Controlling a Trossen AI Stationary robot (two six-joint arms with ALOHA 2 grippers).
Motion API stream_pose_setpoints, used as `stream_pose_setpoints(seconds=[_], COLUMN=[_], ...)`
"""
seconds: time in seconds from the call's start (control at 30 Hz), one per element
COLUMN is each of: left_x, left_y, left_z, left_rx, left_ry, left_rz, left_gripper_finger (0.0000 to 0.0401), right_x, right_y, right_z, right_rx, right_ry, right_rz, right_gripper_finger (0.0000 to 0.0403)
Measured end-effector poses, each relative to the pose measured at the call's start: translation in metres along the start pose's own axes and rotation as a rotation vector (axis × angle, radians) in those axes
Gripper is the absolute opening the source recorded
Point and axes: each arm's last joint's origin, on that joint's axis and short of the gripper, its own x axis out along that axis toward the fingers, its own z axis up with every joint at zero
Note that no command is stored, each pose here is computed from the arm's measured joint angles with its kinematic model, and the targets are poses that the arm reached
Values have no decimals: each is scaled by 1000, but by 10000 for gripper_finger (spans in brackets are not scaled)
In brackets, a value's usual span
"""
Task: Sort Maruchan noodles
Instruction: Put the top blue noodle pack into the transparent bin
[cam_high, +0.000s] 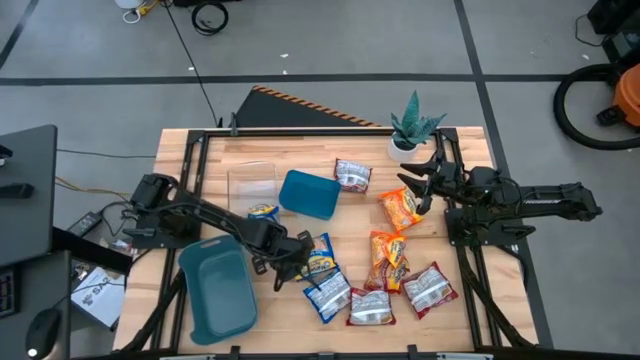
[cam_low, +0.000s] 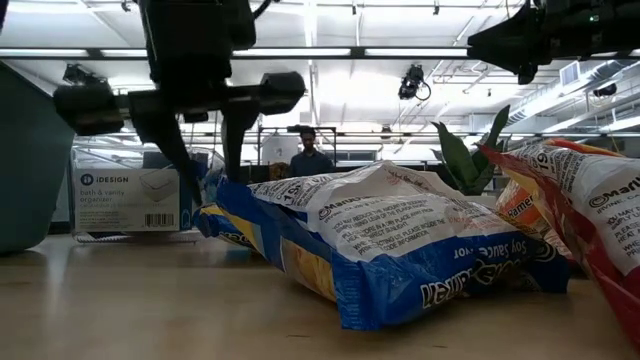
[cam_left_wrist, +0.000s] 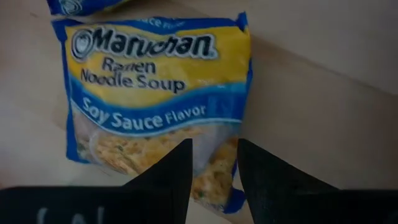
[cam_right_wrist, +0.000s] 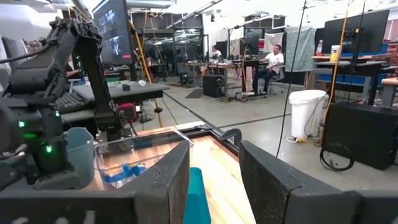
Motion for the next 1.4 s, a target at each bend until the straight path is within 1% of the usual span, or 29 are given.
stream_pose_setpoints(seconds=[0.07,0.13,0.2,0.43,0.5,0.57,0.77,0.9,1.1,1.17,1.2,1.23,1.33,1.4], left_x=[3,7,12,24,25,25,27,24,3,-4,-7,-9,-9,-8], left_y=[1,4,3,5,5,4,4,4,11,14,16,18,24,26], left_z=[-3,-5,-7,-9,-9,-9,-9,-9,-14,-18,-20,-22,-30,-35], left_rx=[15,17,26,25,24,21,-7,-13,-39,-83,-129,-195,-446,-571], left_ry=[11,5,13,24,28,26,18,30,4,-4,-10,-13,-14,-12], left_rz=[-17,-11,-38,-44,-49,-50,-63,-48,2,18,28,35,45,39], left_gripper_finger=[132,132,132,129,119,100,13,6,4,3,3,5,19,30], right_x=[0,0,0,1,1,1,1,1,1,1,1,1,1,1], right_y=[0,0,0,0,0,0,0,0,0,0,0,0,0,0], right_z=[0,0,0,-1,-1,-1,-1,-1,-1,-1,-1,-1,-1,-1], right_rx=[-4,-5,-5,-8,-9,-9,-9,-9,-9,-9,-9,-9,-9,-8], right_ry=[0,1,2,5,6,5,6,6,6,6,6,6,5,5], right_rz=[1,0,0,-1,-2,-1,-1,-1,-1,-1,-1,-1,-1,-1], right_gripper_finger=[144,144,144,144,144,144,144,144,144,144,144,144,144,144])
